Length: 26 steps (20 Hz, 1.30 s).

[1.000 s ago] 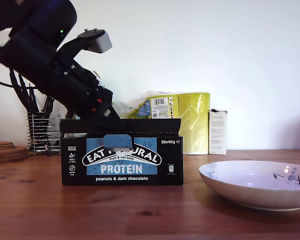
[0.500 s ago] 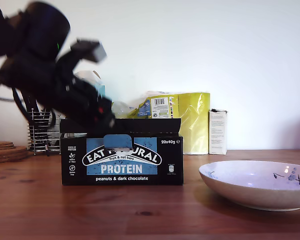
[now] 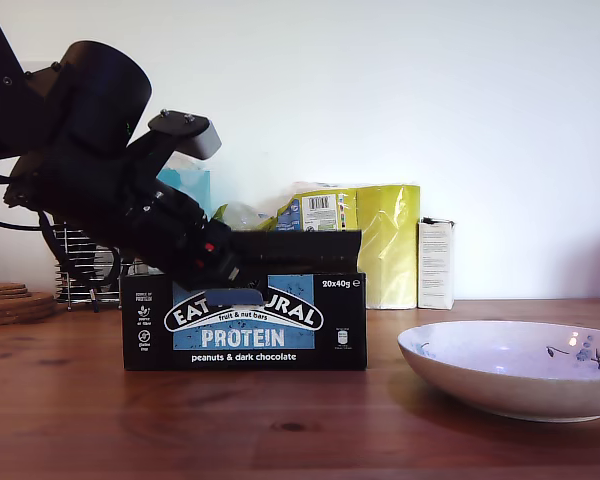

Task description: Open the carton box of snackbars

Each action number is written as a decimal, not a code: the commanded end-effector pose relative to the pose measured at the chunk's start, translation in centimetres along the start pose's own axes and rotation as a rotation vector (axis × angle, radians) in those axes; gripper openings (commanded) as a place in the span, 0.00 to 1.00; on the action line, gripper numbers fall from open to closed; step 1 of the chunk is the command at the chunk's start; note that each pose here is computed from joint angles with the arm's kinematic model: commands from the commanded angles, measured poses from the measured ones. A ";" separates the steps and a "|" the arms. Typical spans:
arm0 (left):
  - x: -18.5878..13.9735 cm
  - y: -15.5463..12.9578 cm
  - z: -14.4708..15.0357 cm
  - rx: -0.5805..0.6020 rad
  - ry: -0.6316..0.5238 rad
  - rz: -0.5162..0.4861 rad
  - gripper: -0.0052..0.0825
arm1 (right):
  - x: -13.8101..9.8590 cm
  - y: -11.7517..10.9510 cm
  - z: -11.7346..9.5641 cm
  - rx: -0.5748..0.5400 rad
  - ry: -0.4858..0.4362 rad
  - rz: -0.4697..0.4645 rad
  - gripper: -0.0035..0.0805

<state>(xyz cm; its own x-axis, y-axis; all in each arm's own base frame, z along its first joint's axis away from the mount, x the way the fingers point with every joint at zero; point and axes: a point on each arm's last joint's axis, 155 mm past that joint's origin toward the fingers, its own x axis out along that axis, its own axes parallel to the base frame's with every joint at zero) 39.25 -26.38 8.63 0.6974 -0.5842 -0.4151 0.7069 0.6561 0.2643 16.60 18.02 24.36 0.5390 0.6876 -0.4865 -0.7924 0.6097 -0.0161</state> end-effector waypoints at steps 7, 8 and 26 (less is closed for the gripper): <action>-0.7 4.5 3.7 0.012 -0.147 0.221 0.04 | -0.1 0.1 0.2 0.035 -0.008 0.002 0.03; -0.8 5.0 4.5 0.020 -0.169 0.240 0.04 | -0.1 0.1 0.2 0.035 -0.008 0.002 0.03; 3.1 14.4 8.6 0.004 -0.241 0.232 0.04 | 1.9 0.1 2.6 0.036 -0.067 0.034 0.03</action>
<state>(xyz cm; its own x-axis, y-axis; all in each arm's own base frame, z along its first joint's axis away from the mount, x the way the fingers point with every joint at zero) 52.29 -22.49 20.79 0.8560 -0.5093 -0.0885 0.5065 0.7922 0.3405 18.43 20.18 25.31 0.5337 0.7212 -0.4417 -0.7946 0.6064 0.0300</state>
